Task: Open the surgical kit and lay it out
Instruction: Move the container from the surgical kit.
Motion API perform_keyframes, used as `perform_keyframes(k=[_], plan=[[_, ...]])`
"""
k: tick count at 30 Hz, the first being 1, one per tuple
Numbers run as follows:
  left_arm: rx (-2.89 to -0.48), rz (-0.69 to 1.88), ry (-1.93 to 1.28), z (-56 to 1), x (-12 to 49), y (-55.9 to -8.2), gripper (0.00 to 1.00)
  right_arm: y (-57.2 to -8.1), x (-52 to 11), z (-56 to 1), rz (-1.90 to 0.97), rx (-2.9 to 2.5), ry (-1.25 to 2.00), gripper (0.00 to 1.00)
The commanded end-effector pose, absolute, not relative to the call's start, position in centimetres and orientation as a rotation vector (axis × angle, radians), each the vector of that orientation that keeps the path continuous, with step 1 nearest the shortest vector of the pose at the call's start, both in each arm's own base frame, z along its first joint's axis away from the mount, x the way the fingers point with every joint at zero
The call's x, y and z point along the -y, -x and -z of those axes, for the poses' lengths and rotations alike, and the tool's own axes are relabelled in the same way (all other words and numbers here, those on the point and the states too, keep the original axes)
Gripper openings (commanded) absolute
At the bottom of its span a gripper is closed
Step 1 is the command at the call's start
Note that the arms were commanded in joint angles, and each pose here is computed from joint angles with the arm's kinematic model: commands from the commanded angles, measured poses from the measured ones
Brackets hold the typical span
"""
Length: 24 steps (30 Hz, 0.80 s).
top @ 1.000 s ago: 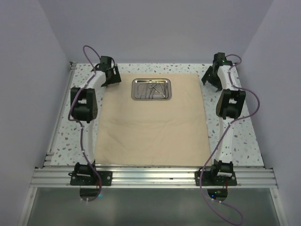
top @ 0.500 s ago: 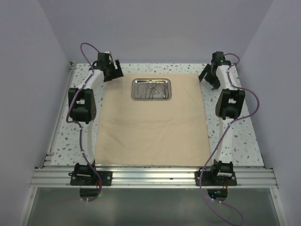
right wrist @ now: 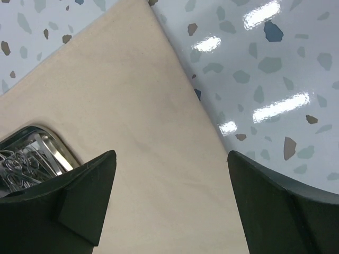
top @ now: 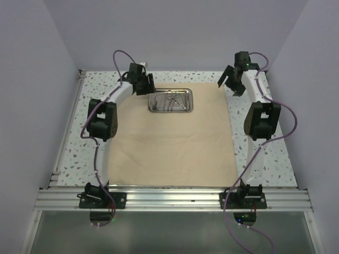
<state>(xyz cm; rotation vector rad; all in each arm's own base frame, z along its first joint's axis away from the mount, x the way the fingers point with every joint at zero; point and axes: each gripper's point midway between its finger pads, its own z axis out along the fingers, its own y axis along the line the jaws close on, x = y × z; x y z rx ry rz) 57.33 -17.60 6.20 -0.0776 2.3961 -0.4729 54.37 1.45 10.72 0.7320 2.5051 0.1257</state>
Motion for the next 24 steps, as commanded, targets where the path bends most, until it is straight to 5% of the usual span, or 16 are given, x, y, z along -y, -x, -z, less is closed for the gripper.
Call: perform_keyframes(k=[1,8,11,14,24], plan=[[-2.416,0.428,0.054,-6.1,16.9,-56.5,0.61,-53.6,-0.5,-13.9,-0.119,-2.448,-0.724,0.9],[-2.505,0.363,0.088,-2.8,15.9,-54.7,0.49,-51.9,-0.2,-13.7,-0.091,-2.469,-0.722,0.9],[-2.532,0.366,0.081,-2.0,15.9,-54.0,0.35,-51.4,-0.2,-13.5,-0.083,-2.478,-0.721,0.9],[-2.543,0.365,0.064,-1.6,15.9,-53.6,0.0,-51.2,-0.1,-13.7,-0.078,-2.475,-0.722,0.89],[-2.465,0.298,-0.011,-5.8,15.0,-54.7,0.0,-51.3,-0.1,-13.7,-0.076,-2.472,-0.72,0.89]])
